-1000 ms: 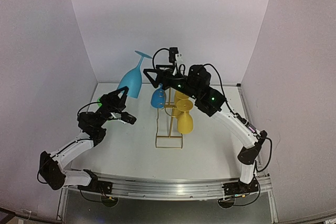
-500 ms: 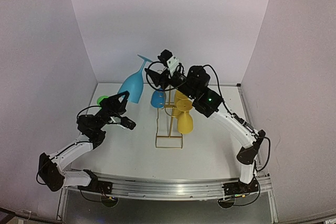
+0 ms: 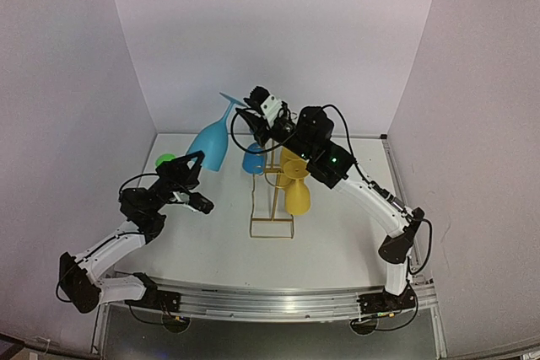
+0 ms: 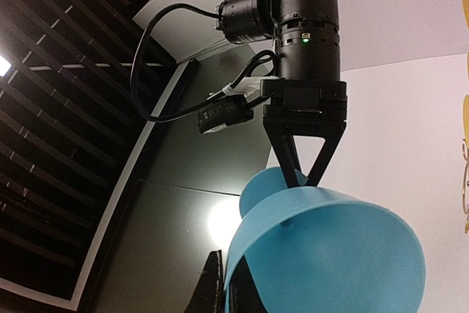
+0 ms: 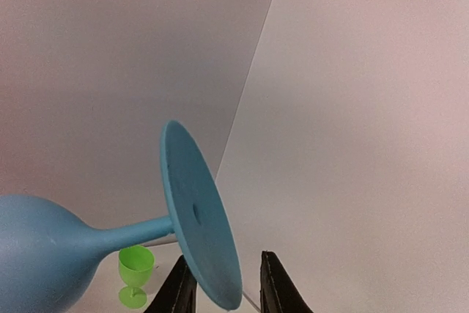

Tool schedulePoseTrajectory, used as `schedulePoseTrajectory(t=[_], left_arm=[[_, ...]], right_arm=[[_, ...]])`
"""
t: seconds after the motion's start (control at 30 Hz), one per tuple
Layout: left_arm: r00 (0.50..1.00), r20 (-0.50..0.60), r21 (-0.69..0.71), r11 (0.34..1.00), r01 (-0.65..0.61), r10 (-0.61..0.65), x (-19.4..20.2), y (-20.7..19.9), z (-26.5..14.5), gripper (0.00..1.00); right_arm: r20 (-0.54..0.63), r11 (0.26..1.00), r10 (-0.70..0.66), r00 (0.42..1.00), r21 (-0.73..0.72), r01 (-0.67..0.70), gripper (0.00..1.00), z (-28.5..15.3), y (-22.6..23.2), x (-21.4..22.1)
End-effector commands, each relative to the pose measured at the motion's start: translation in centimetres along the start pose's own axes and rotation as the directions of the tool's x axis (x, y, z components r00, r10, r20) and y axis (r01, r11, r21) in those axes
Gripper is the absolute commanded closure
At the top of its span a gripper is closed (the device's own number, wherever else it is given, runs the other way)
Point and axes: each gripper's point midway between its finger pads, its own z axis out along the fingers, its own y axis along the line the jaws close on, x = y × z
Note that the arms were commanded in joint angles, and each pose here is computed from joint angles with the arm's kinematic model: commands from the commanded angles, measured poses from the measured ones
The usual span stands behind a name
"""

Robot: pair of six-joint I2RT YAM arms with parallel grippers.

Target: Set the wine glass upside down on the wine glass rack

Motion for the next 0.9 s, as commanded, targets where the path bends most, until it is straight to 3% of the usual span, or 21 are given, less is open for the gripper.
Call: schedulePoseTrajectory(t=[0.0, 0.07, 0.17, 0.3, 0.33, 0.4, 0.43, 0.5, 0.53, 0.6, 0.67, 0.87], left_arm=[[1.0, 0.017, -0.016, 1.0, 0.014, -0.014, -0.4, 1.3, -0.1, 1.0], [1.0, 0.023, -0.009, 1.0, 0.021, -0.021, -0.5, 1.2, -0.1, 1.0], [0.999, 0.027, 0.003, 1.0, 0.029, -0.029, -0.7, 1.1, -0.3, 1.0], [0.998, 0.001, 0.018, 0.998, 0.062, -0.062, -0.3, 0.9, -0.5, 0.99], [0.996, -0.017, 0.036, 0.995, 0.091, -0.091, -0.1, 0.6, -0.6, 0.95], [0.98, -0.085, 0.123, 0.975, 0.187, -0.178, 0.5, -0.7, -1.1, 0.65], [0.96, -0.148, 0.218, 0.939, 0.268, -0.239, 0.8, -2.2, -1.9, 0.44], [0.891, -0.274, 0.39, 0.805, 0.448, -0.363, 0.4, -5.0, -4.0, 0.07], [0.845, -0.341, 0.465, 0.707, 0.533, -0.413, -0.3, -6.0, -5.3, 0.01], [0.763, -0.438, 0.549, 0.53, 0.646, -0.476, -1.8, -7.1, -7.6, 0.0], [0.673, -0.524, 0.55, 0.396, 0.735, -0.522, -2.8, -7.5, -8.8, 0.0], [0.304, -0.706, 0.277, 0.146, 0.95, -0.639, -1.6, -5.8, -6.9, 0.0]], right_arm=[[0.078, 1.0, -0.02, 0.997, 0.004, 0.02, 0.74, -0.4, -0.2, -2.8], [0.079, 1.0, -0.021, 0.997, 0.004, 0.021, 0.77, -0.3, -0.2, -2.8], [0.08, 1.0, -0.026, 0.996, 0.003, 0.026, 0.96, -0.3, -0.1, -2.8], [0.072, 0.998, -0.067, 0.995, 0.005, 0.067, 1.0, -0.4, 0.2, -2.7], [0.068, 0.996, -0.087, 0.994, 0.007, 0.087, 1.0, -0.5, 0.3, -2.7], [0.063, 0.991, -0.134, 0.989, 0.028, 0.133, 1.0, -0.8, 0.0, -3.0], [0.062, 0.985, -0.166, 0.984, 0.045, 0.164, 1.0, -1.1, -0.3, -3.3], [0.056, 0.97, -0.235, 0.971, 0.082, 0.23, 1.0, -1.8, -1.1, -4.1], [0.054, 0.962, -0.26, 0.964, 0.099, 0.254, 1.0, -2.2, -1.4, -4.6], [0.051, 0.943, -0.318, 0.947, 0.123, 0.31, 1.0, -2.9, -2.0, -5.5], [0.051, 0.924, -0.367, 0.929, 0.133, 0.358, 1.0, -3.6, -2.2, -6.2], [0.043, 0.853, -0.519, 0.853, 0.092, 0.514, 1.0, -4.7, -0.7, -6.2]])
